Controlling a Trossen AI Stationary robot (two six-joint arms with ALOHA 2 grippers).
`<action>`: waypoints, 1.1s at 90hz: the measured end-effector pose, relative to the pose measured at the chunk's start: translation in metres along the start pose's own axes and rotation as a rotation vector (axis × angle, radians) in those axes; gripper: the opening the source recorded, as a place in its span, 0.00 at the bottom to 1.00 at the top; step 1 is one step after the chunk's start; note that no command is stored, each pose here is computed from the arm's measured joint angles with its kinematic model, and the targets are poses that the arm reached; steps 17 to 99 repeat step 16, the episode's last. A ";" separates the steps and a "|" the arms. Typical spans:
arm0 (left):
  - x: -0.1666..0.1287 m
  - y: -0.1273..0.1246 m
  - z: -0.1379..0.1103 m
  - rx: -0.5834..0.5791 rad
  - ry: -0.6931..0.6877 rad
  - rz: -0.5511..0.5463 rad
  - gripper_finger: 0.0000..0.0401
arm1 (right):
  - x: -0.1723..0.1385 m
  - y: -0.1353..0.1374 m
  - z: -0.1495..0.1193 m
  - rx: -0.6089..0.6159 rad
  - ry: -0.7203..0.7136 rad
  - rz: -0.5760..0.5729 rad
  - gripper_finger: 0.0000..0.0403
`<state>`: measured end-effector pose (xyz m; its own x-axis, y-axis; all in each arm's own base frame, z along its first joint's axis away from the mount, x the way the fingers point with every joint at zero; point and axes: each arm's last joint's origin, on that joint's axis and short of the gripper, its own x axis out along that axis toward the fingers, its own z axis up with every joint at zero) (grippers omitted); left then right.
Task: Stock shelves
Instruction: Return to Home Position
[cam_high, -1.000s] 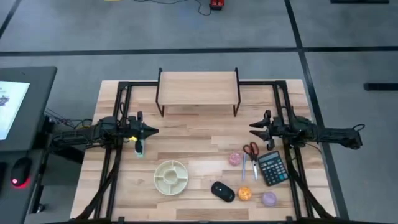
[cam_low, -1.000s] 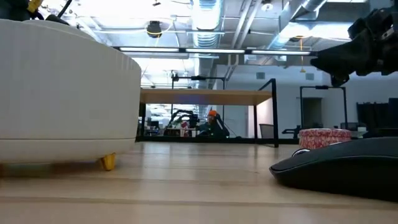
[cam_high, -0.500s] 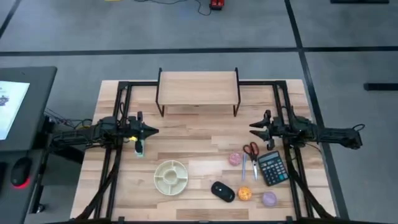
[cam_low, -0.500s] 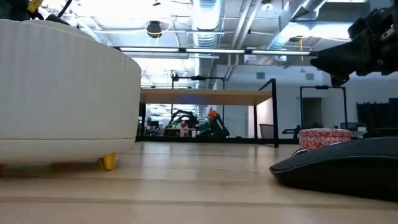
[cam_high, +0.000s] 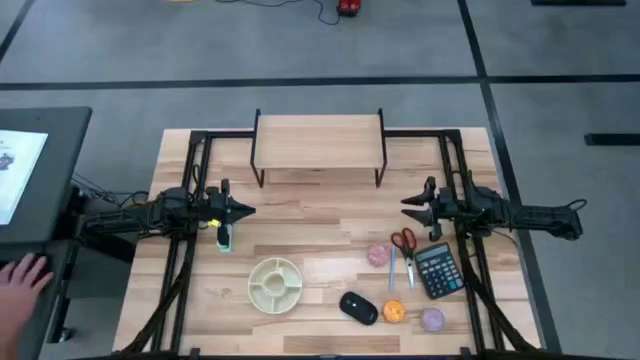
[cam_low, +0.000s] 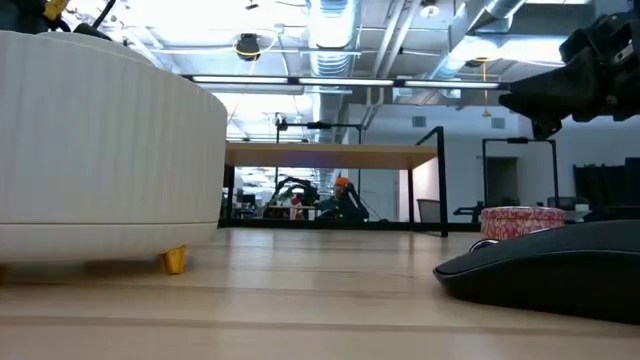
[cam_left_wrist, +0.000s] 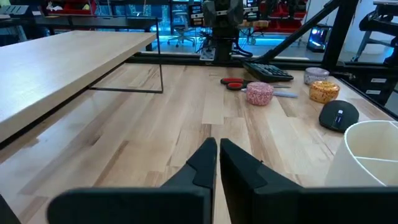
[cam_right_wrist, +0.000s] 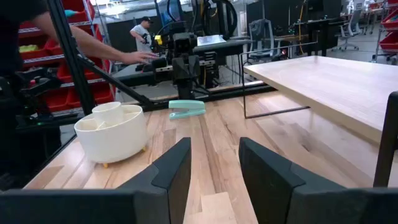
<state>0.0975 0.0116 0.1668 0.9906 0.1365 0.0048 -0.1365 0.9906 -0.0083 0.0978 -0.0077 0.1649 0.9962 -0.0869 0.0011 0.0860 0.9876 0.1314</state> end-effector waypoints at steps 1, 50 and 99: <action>0.000 0.000 0.000 0.000 0.000 0.000 0.00 | 0.000 0.000 0.000 0.000 0.000 0.000 0.31; 0.000 0.000 0.000 0.000 0.000 0.000 0.00 | 0.000 0.000 0.000 0.000 0.000 0.000 0.31; 0.000 0.000 0.000 0.000 0.000 0.000 0.00 | 0.000 0.000 0.000 0.000 0.000 0.000 0.31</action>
